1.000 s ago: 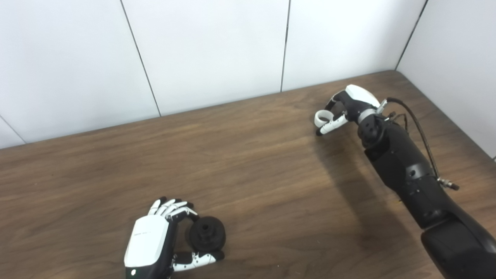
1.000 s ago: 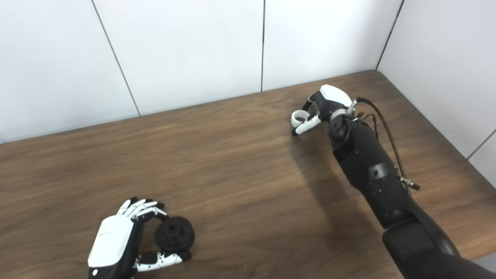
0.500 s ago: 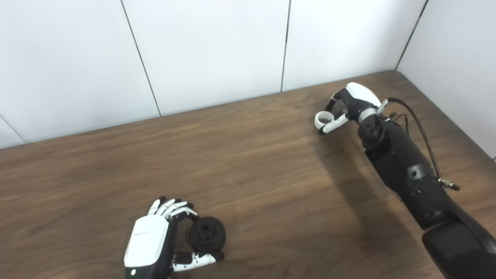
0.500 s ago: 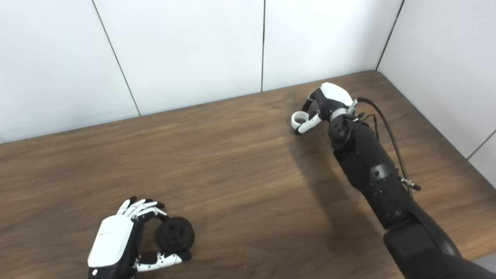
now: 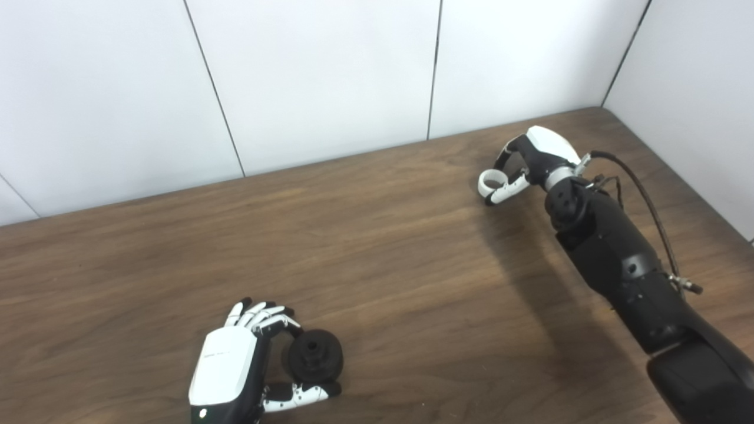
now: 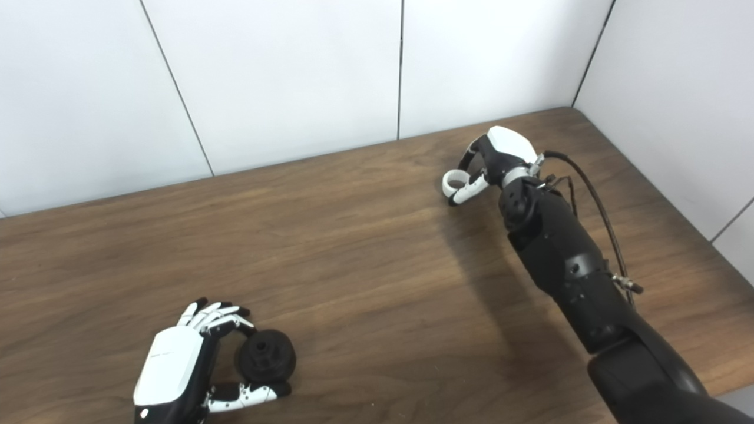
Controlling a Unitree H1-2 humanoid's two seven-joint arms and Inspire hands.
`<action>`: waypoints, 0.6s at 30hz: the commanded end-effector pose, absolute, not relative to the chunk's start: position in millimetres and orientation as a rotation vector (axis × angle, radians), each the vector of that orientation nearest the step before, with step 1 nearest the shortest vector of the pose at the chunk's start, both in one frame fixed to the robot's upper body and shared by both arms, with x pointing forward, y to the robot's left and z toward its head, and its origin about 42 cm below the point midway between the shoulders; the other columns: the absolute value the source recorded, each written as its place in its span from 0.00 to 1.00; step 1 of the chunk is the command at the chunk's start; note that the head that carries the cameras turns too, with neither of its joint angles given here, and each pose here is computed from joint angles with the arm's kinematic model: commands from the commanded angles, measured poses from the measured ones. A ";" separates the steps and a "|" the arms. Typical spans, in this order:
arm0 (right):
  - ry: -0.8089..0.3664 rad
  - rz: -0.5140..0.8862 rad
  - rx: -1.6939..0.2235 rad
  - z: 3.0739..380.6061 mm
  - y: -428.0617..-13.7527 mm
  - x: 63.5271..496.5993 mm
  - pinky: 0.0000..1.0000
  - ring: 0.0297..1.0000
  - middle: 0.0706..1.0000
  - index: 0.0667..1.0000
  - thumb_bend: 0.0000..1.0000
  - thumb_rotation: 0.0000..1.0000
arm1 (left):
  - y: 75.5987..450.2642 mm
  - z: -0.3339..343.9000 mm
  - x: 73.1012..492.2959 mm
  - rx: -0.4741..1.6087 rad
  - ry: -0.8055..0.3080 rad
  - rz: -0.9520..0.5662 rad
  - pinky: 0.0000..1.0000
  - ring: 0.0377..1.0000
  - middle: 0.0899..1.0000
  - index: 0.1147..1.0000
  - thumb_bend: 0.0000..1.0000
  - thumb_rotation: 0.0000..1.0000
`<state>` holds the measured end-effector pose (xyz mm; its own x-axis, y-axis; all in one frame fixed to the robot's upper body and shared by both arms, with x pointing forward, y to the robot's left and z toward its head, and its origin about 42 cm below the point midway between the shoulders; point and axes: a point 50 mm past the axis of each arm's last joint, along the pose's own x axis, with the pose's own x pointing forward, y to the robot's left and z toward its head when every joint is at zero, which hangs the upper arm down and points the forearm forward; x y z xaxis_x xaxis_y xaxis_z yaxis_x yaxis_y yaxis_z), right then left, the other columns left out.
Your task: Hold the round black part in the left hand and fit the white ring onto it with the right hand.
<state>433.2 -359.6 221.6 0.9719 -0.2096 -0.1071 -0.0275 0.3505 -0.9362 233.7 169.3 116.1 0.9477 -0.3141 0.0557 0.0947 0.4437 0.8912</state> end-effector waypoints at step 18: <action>-0.158 0.208 -1.313 300.5 -253.4 374.9 0.96 0.94 0.84 0.45 0.52 0.14 | 160.7 101.5 220.2 1.139 -0.137 -0.306 0.95 0.84 0.74 0.42 0.52 0.05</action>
<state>377.9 -260.0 279.0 0.9756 0.2101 -0.0644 -0.1192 0.2596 -0.9583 231.1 160.1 116.2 0.9510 -0.3039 0.0570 0.0864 0.4379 0.8949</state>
